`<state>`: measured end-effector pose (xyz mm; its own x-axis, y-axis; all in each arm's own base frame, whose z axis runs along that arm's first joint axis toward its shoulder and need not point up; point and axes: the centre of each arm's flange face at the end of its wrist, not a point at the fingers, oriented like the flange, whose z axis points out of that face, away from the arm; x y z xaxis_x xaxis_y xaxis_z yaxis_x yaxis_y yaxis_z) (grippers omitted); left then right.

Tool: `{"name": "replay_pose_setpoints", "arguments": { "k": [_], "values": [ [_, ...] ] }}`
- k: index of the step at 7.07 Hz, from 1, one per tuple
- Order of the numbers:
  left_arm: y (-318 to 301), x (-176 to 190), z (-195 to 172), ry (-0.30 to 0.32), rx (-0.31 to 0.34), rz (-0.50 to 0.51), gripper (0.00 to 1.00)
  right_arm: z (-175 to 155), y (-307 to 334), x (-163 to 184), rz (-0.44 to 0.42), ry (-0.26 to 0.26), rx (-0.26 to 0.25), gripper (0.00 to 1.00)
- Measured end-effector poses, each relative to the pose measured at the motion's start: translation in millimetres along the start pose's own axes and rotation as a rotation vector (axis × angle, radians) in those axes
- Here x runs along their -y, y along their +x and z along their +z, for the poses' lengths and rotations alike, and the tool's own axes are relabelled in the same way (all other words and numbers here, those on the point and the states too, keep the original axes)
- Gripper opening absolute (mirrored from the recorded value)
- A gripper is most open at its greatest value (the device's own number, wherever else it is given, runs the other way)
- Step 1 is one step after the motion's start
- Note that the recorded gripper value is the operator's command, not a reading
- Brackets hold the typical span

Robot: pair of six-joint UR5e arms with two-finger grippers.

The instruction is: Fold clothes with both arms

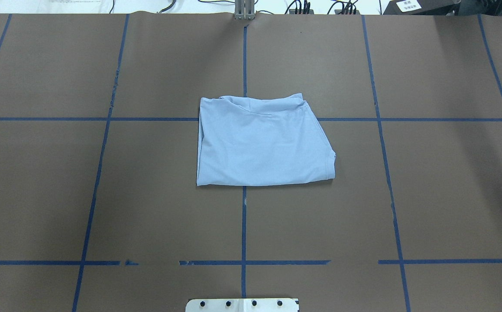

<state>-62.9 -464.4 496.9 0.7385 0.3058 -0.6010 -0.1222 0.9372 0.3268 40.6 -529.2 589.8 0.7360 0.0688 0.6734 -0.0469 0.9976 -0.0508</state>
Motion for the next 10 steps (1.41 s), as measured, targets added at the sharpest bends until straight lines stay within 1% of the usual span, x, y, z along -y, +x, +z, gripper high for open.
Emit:
{"name": "replay_pose_setpoints", "arguments": {
  "k": [2,3,4,6,7,8,9,10],
  "values": [
    [-8.6,-34.0,16.4,-0.047,-0.009,-0.003,1.00,-7.0,-4.4,-6.1,0.001,0.000,0.001,1.00],
    [-8.7,-39.8,19.4,-0.054,-0.014,-0.002,1.00,-9.2,-5.8,-8.3,0.000,0.004,-0.001,1.00],
    [-10.7,-42.3,25.1,-0.062,-0.036,-0.010,1.00,-8.5,-4.9,-10.6,-0.002,0.003,-0.002,1.00],
    [-22.9,-45.3,50.6,-0.082,-0.127,-0.046,1.00,-1.8,-1.1,-12.9,0.006,-0.010,-0.001,1.00],
    [-31.2,-44.8,62.2,-0.082,-0.138,-0.046,1.00,-0.3,-1.3,-12.8,0.013,-0.014,0.007,1.00],
    [-36.5,-44.4,68.3,-0.080,-0.134,-0.043,1.00,0.1,-2.4,-13.1,0.019,-0.018,0.022,1.00],
    [-40.2,-42.4,70.8,-0.081,-0.115,-0.038,1.00,1.3,-2.0,-14.5,0.025,-0.023,0.032,1.00],
    [-45.2,-36.7,71.8,-0.084,-0.078,-0.033,1.00,2.8,-0.7,-16.3,0.030,-0.028,0.038,1.00]
  ]
}}
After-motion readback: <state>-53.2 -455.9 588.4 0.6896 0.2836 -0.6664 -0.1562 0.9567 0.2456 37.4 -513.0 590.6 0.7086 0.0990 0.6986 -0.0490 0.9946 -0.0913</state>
